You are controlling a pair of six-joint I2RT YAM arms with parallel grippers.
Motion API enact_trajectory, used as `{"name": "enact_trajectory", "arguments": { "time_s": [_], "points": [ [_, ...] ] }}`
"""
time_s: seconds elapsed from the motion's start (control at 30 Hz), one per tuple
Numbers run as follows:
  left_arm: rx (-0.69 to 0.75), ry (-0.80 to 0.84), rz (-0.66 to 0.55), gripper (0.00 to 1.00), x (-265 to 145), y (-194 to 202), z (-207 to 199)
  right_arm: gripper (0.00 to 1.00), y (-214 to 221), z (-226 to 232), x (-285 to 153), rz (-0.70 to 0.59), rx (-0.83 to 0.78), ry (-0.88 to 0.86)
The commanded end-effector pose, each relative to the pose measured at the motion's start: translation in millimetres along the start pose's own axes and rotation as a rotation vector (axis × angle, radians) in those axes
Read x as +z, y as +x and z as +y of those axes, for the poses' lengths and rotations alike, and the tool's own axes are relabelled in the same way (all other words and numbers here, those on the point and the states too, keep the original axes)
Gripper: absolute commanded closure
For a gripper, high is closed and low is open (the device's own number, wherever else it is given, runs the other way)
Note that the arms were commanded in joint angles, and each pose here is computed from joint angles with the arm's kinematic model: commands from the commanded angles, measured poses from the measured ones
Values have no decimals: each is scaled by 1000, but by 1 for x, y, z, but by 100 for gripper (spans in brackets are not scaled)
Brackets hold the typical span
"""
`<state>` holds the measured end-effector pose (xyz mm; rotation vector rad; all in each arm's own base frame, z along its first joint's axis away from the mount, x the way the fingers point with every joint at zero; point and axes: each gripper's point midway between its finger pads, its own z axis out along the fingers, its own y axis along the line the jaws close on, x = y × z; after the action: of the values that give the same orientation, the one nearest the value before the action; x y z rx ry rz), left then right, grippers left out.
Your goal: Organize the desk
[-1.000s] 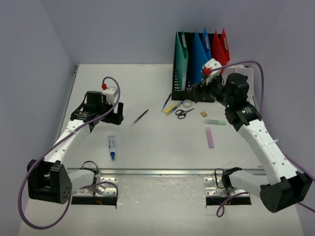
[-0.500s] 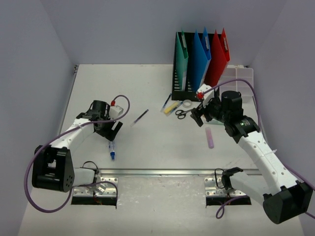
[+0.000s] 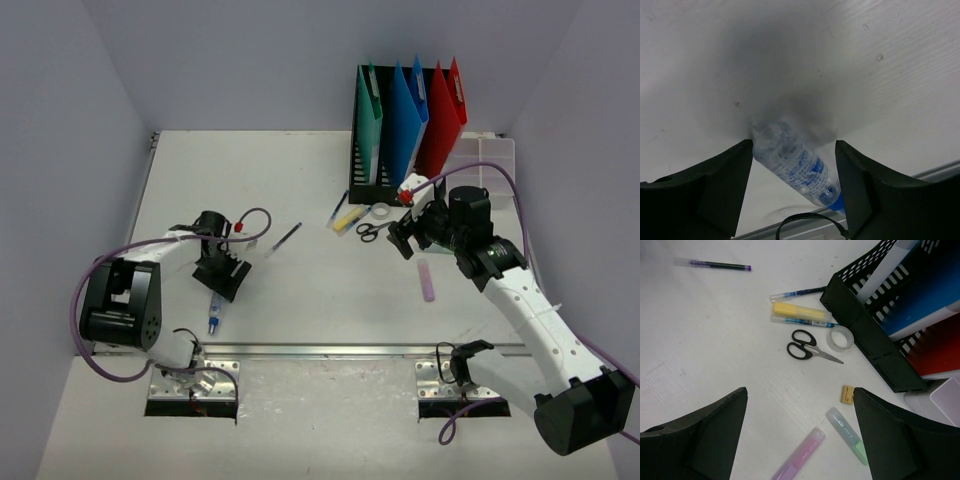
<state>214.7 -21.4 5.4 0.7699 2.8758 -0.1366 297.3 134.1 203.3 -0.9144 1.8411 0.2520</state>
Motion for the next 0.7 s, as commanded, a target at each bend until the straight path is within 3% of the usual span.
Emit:
{"name": "enact_trajectory", "arguments": {
  "time_s": [0.0, 0.3, 0.47, 0.67],
  "points": [
    [-28, 126, -1, 40, 4, -13, -14, 14, -11, -4, -2, -31, -25, 13],
    [-30, 197, 12, 68, 9, -25, -19, 15, -13, -3, 1, -43, -26, 1],
    [-53, 220, -33, 99, 5, -48, -18, 18, -26, 2, 2, -96, -71, -41],
    [-149, 372, -228, 100, -47, -120, -35, 19, -60, 15, -5, -261, -282, -131]
  ]
}}
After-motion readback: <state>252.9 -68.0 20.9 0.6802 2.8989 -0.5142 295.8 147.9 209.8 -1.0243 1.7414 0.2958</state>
